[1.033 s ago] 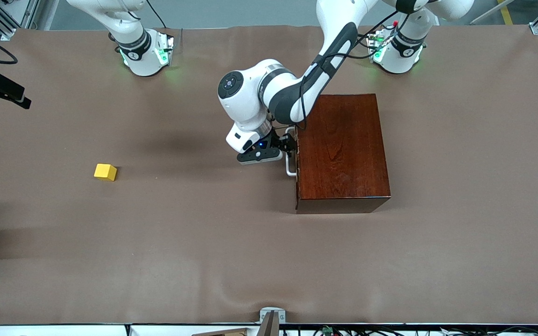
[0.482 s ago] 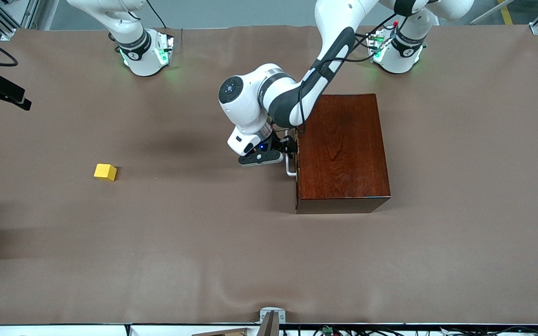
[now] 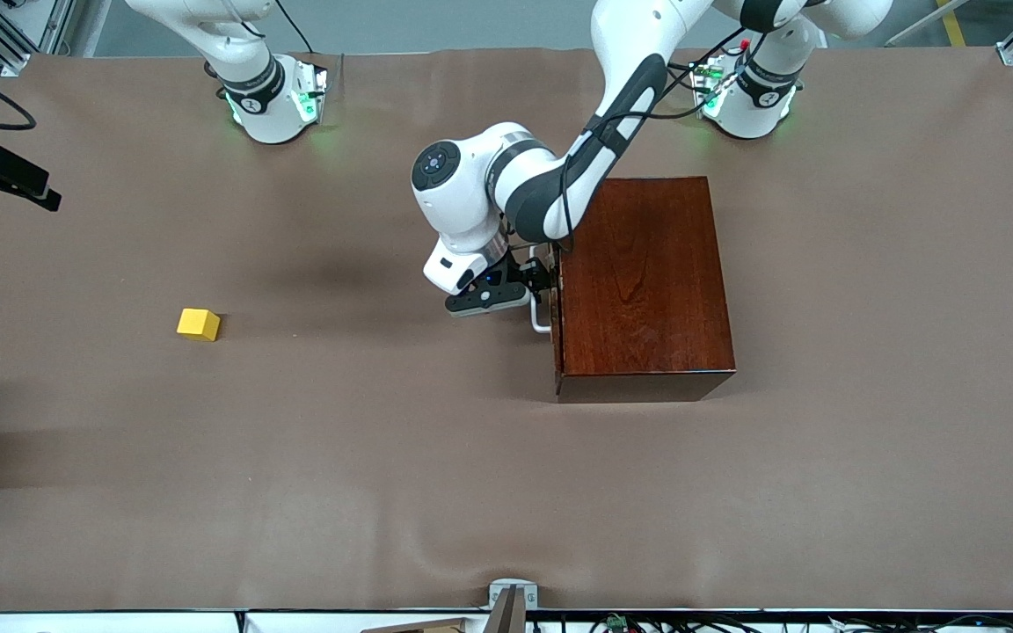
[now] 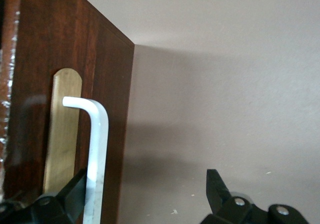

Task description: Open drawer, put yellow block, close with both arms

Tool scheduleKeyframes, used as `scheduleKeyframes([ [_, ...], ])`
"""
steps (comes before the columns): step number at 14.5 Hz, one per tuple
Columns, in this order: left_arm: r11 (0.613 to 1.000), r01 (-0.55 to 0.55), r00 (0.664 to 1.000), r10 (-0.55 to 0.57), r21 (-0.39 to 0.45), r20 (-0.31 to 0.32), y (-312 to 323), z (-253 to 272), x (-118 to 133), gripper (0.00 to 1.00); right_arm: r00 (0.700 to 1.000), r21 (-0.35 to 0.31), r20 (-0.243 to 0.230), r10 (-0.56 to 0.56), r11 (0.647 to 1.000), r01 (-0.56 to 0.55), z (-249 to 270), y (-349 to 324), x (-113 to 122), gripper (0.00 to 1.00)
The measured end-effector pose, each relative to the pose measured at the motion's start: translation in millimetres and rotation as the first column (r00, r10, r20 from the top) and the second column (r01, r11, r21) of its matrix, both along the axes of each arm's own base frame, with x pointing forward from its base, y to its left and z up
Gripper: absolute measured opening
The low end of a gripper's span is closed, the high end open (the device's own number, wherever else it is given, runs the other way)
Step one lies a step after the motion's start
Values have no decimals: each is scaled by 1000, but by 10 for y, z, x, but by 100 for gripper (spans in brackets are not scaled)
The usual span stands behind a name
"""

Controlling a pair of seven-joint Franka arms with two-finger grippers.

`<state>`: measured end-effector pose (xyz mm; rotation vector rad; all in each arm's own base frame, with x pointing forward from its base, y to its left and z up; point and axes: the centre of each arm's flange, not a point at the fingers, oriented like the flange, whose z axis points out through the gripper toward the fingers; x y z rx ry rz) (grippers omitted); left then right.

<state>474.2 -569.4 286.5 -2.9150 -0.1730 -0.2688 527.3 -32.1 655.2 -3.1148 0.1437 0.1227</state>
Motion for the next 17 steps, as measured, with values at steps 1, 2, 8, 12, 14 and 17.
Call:
scheduleKeyframes([
  [1, 999, -20, 1000, 21, -31, 18, -48, 19, -10, 100, 1000, 0, -1, 0, 1000, 0, -4, 0, 2, 100],
  [2, 997, -36, 999, 39, -72, 36, -115, 43, -29, 100, 1000, 0, -1, 0, 1000, 0, -5, 0, 4, 100],
  [8, 977, -105, 989, 122, -186, 85, -318, 68, -122, 100, 1000, 0, -7, 2, 1000, -2, -40, 6, 27, 100],
  [12, 965, -156, 980, 178, -211, 92, -321, 70, -111, 100, 999, 2, -32, 3, 1000, -3, -174, 7, 103, 100],
  [14, 958, -165, 976, 192, -236, 98, -359, 67, -126, 100, 999, 1, -48, 3, 1000, -3, -270, 2, 160, 100],
  [17, 957, -166, 976, 194, -238, 98, -360, 66, -125, 100, 998, 0, -62, 3, 1000, -3, -373, -6, 223, 100],
])
